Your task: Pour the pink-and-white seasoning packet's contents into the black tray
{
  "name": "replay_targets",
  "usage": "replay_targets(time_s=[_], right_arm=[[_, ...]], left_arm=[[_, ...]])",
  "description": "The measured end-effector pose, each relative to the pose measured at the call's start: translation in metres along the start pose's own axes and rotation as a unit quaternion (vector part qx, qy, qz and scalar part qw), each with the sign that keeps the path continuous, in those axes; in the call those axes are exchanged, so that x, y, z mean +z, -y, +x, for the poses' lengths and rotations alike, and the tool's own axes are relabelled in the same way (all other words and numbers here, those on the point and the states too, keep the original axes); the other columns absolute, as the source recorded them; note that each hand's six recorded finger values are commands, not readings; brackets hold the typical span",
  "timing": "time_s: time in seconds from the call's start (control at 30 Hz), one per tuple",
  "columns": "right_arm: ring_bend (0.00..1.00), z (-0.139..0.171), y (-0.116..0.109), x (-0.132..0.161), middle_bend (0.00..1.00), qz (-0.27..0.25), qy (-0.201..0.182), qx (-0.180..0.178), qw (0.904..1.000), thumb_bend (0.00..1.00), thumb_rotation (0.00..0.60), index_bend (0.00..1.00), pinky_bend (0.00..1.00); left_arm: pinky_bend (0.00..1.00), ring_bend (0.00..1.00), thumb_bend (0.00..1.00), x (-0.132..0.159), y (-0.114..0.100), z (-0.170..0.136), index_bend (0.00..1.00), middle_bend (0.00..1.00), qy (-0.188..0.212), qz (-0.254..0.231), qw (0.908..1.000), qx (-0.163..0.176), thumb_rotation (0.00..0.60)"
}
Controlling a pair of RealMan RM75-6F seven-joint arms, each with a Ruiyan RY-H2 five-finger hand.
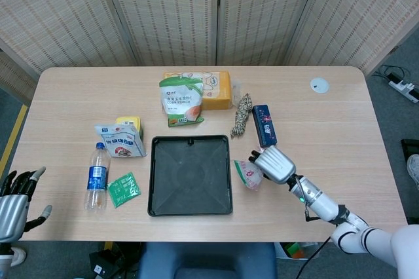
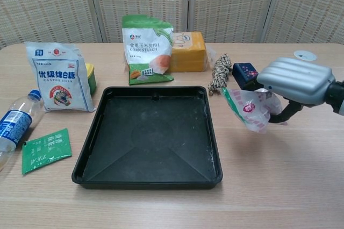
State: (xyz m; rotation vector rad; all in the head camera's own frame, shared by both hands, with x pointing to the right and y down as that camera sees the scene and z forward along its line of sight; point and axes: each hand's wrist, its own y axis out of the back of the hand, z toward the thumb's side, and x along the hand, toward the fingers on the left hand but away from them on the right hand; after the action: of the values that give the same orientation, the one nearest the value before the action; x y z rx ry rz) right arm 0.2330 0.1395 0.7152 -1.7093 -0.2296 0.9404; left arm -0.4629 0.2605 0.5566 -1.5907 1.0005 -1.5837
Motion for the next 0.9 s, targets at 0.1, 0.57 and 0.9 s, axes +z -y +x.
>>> replay_targets(time_s=[0.1,0.57,0.9], right_arm=[[0.95,-0.01,-0.009,0.003,0.62,0.027,-0.007,-0.002,0.9996,0.34,0.6,0.7,1.0],[0.96,-0.071,-0.043,0.032,0.63,0.187,-0.048,0.009,0.9811,0.34,0.6,0.72,1.0],[0.96,-0.098,-0.045,0.052,0.64,0.29,-0.064,0.014,0.9546,0.34,0.6,0.72,1.0]], left_arm=[[0.01,0.14,0.36,0.0,0.0,0.0,0.1,0.18,0.0,-0.001,1.0,0.001,0.6],[0.01,0.14,0.36,-0.009,-0.002,-0.003,0.1,0.18,-0.007,-0.006,0.9999,0.01,0.6],[0.0,0.14,0.36,-0.013,0.0,-0.003,0.1,0.18,-0.01,-0.009,0.9999,0.01,0.6]])
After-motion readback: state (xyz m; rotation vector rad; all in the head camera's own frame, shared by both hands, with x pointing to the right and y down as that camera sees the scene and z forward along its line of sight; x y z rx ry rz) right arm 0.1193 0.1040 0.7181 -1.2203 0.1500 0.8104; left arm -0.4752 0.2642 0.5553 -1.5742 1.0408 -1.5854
